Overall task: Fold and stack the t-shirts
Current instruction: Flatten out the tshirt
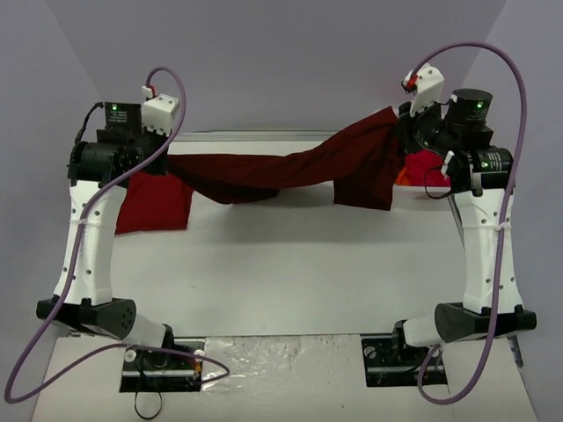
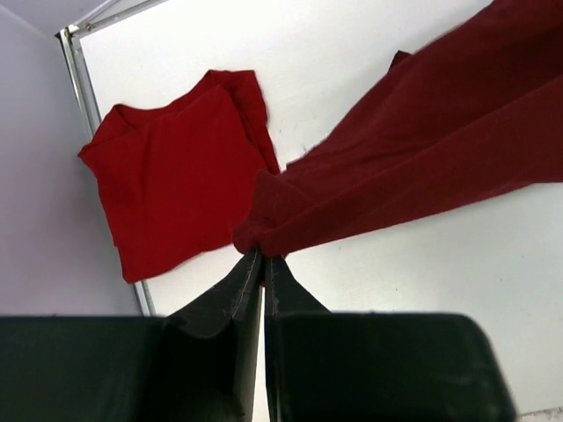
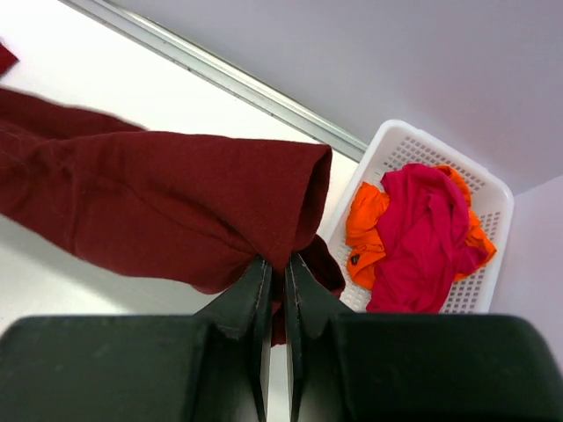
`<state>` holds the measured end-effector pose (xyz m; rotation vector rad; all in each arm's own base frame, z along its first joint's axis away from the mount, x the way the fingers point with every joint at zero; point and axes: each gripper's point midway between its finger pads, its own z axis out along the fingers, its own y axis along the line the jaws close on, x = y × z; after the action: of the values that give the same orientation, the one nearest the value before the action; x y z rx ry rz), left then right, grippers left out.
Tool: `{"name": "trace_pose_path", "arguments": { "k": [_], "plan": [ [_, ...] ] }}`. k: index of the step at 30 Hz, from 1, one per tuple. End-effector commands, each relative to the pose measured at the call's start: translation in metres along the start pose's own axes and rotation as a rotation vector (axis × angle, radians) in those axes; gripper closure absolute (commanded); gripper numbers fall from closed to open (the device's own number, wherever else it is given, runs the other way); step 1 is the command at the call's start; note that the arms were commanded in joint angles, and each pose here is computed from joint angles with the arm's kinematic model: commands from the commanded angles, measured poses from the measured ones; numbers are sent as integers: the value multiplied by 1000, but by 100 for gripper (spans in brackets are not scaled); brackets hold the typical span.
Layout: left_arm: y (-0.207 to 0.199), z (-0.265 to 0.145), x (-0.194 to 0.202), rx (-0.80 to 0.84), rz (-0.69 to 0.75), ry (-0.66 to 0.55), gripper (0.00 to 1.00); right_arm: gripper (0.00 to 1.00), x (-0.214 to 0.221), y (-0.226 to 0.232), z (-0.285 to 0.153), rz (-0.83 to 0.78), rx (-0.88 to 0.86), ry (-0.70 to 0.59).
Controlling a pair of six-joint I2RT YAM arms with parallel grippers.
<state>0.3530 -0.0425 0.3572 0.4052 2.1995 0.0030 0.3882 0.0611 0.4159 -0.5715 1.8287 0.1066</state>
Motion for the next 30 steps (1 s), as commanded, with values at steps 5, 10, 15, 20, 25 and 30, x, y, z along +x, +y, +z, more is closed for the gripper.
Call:
{"name": "trace_pose_path", "arguments": {
  "k": [5,10,15,20,25,30],
  "plan": [
    [12,-61,-13,-86,-6,-112,97,100,-32,4,-62,-19,84,-140],
    [15,-74,-30,-101,-21,-159,98,100,-48,0,-71,-18,107,-177],
    [20,-55,-33,-111,-11,-129,98,100,-42,-2,-47,-4,73,-142],
    [22,-2,-17,-105,0,-24,98,100,1,-9,28,30,10,-12],
    [33,69,-9,-121,-12,61,98,100,17,-27,98,59,10,33],
    [55,106,-36,-184,-68,51,98,100,-17,-53,127,42,72,-34]
  ]
}}
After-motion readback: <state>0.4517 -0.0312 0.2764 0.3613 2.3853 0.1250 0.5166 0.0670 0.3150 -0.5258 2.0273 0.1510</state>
